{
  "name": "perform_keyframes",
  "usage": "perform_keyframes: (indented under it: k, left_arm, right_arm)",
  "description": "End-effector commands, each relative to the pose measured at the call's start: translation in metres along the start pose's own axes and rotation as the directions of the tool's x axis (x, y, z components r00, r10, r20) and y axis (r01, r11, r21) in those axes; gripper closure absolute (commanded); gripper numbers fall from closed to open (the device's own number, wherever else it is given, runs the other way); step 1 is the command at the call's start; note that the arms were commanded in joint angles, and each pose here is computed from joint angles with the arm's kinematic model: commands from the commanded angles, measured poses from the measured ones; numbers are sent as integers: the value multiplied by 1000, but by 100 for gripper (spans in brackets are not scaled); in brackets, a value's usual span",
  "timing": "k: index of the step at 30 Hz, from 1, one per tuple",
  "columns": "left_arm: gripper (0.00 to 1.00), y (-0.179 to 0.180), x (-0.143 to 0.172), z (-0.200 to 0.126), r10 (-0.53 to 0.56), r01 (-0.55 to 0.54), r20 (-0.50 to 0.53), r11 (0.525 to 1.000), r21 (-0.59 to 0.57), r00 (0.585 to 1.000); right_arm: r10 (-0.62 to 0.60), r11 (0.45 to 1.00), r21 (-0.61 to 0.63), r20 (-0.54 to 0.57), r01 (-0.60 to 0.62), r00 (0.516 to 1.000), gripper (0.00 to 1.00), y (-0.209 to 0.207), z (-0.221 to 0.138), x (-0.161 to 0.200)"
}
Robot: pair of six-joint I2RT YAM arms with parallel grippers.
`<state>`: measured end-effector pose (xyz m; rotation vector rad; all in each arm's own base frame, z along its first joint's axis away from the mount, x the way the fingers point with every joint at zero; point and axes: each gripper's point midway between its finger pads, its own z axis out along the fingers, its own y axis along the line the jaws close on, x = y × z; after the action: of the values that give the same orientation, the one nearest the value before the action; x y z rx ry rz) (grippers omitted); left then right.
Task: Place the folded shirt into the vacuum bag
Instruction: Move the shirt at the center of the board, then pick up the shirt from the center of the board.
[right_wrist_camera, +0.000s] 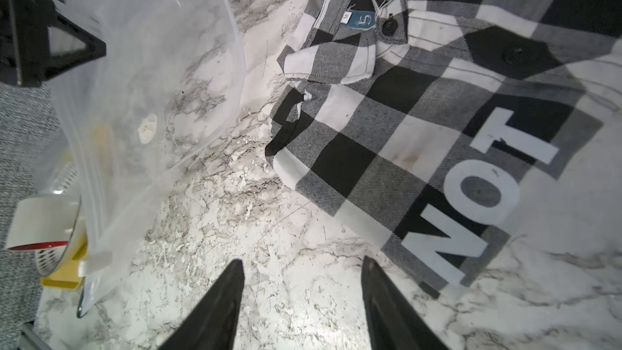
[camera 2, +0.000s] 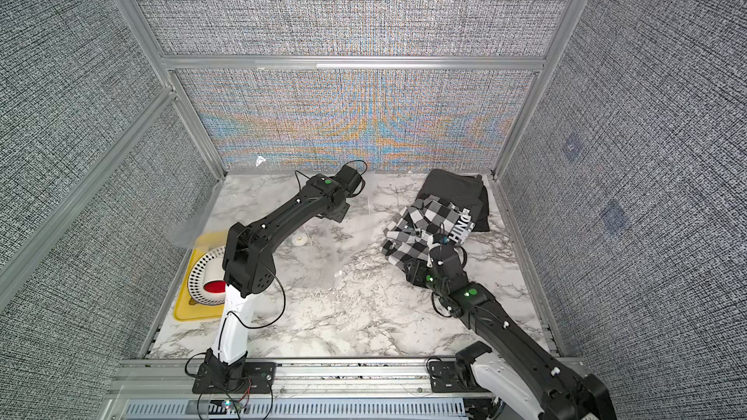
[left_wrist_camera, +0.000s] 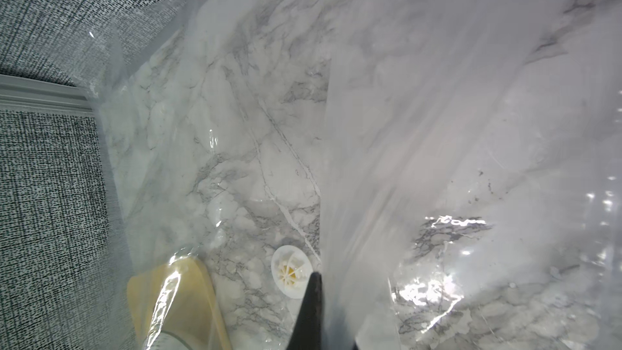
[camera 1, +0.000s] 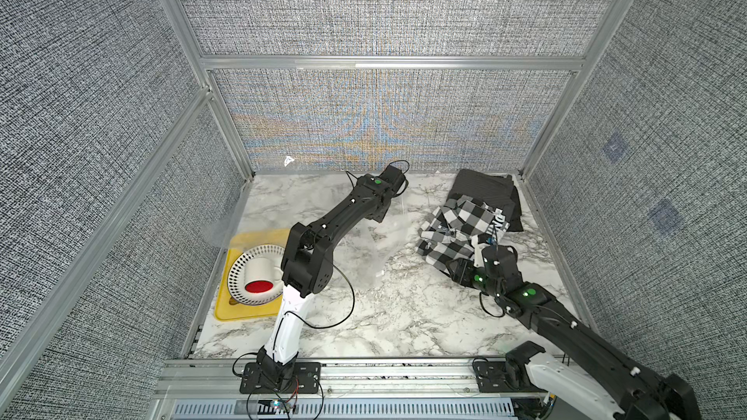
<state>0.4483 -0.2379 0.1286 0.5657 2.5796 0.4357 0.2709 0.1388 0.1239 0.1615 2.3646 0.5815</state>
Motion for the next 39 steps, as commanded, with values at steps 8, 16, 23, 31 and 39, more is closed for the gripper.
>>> perform_keyframes:
  k: [8, 16, 23, 31, 39]
  left_arm:
    - [100, 7, -3, 1, -39, 38, 19, 997, 63, 999]
    - [100, 9, 2, 12, -47, 47, -1, 996, 72, 999]
    - [100, 8, 3, 14, -55, 55, -3, 995, 84, 998]
    - [100, 4, 4, 15, -64, 64, -8, 993, 101, 998]
    - [100, -11, 6, 15, -82, 86, -26, 980, 178, 996]
  right_arm:
    - [-396, 906, 82, -176, 415, 901, 35, 41, 68, -34]
    - [-618, 706, 132, -364, 696, 697, 30, 36, 117, -21]
    - [-595, 696, 153, -424, 702, 683, 26, 19, 136, -15]
    - [-485, 750, 223, -456, 623, 746, 23, -20, 149, -3]
    - [-443, 784, 213, -466, 583, 766, 43, -24, 166, 3]
